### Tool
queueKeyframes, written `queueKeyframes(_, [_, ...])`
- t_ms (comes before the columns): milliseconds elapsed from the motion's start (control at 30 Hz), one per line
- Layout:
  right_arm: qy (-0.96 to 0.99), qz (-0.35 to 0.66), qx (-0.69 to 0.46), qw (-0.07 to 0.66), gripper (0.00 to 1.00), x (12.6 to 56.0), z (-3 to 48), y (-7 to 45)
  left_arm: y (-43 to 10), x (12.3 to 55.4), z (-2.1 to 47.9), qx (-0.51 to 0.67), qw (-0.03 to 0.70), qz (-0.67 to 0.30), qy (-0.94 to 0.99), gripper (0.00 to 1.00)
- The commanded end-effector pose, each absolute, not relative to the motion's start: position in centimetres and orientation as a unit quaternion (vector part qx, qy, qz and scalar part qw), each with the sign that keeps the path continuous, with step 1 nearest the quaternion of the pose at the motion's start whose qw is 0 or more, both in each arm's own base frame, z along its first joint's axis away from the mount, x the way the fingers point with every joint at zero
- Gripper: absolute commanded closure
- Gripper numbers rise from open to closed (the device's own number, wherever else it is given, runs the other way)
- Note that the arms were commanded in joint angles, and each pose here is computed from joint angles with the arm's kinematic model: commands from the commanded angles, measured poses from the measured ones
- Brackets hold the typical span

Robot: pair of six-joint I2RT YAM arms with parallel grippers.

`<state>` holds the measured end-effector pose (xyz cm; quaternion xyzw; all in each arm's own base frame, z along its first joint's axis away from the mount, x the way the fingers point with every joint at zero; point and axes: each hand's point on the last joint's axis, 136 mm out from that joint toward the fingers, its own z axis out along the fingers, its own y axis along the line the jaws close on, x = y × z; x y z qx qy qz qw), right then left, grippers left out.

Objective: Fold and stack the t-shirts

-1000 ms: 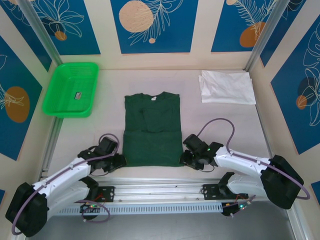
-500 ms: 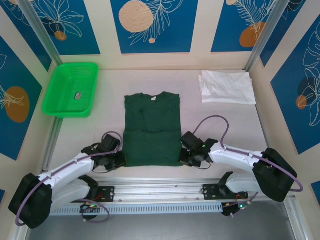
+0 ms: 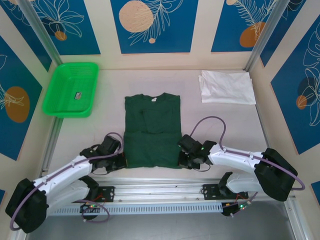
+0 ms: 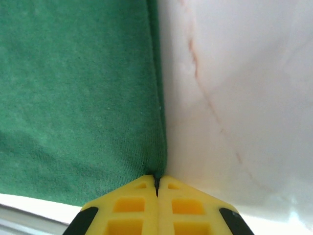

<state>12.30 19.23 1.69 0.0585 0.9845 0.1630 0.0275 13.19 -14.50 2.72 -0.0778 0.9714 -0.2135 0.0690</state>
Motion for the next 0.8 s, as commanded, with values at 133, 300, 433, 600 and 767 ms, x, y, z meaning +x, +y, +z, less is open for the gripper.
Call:
queueKeyframes(133, [0.986,0.160,0.042,-0.029,1.00,7.3,1.8,17.2,-14.0,9.1,4.3,-0.057,0.025,-0.226,0.972,1.00])
queueKeyframes(300, [0.984,0.171,0.042,-0.011,1.00,6.9,3.3,16.3,-14.1,8.3,4.6,-0.059,0.018,-0.235,0.970,1.00])
queueKeyframes(433, [0.983,0.179,0.039,0.010,1.00,7.5,5.0,16.4,-14.7,9.3,6.8,-0.059,0.050,-0.259,0.963,1.00])
queueKeyframes(600, [0.977,0.201,0.037,0.055,1.00,9.8,7.9,17.3,-15.6,12.1,10.6,-0.045,0.106,-0.261,0.958,1.00])
queueKeyframes(767, [0.965,0.235,0.061,0.099,1.00,13.3,11.1,18.0,-16.7,16.4,14.2,-0.035,0.171,-0.254,0.951,1.00])
